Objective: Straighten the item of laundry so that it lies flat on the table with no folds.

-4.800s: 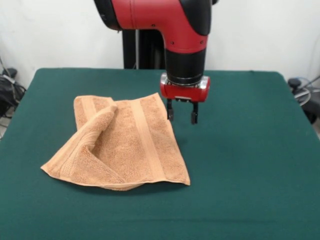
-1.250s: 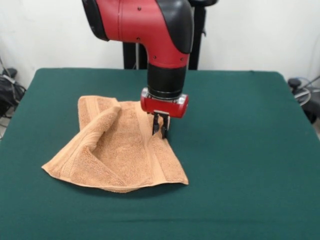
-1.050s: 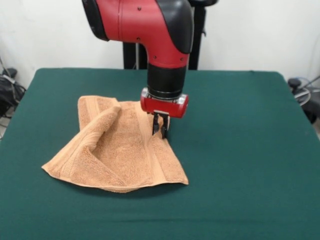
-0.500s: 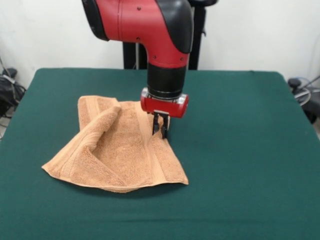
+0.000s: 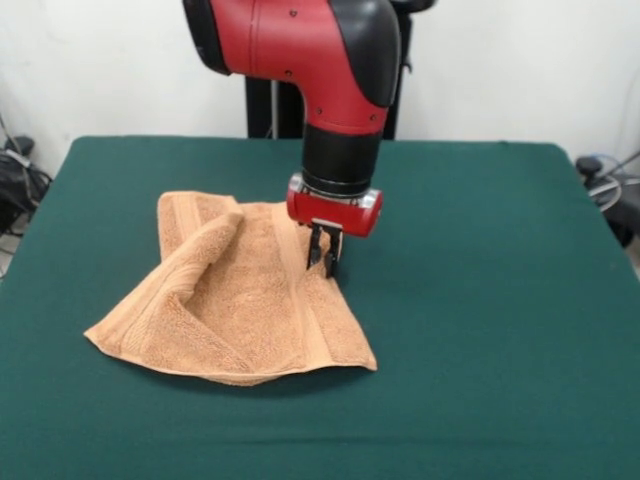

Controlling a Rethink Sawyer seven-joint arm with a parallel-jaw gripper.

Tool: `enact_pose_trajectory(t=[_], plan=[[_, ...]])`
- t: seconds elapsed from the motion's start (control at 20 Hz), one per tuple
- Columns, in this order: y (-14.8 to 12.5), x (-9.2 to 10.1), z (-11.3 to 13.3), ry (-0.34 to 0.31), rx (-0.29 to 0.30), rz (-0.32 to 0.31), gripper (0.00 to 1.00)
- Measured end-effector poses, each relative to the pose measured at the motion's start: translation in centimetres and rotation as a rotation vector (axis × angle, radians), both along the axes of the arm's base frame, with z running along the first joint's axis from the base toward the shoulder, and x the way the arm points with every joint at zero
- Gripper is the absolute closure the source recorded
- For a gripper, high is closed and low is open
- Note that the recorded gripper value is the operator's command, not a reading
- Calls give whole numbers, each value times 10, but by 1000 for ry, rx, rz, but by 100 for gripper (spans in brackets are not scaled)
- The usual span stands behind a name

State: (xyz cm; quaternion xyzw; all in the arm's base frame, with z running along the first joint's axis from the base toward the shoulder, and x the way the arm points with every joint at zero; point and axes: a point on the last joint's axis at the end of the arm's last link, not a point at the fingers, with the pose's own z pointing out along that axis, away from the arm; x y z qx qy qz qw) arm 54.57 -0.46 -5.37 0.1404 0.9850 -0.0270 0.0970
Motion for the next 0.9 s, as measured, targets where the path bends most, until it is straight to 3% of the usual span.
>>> enact_pose_trajectory(t=[0.4,0.9], plan=[[6,1,0,-6,-27,-46,100],[6,0,-1,-9,-28,-54,100]])
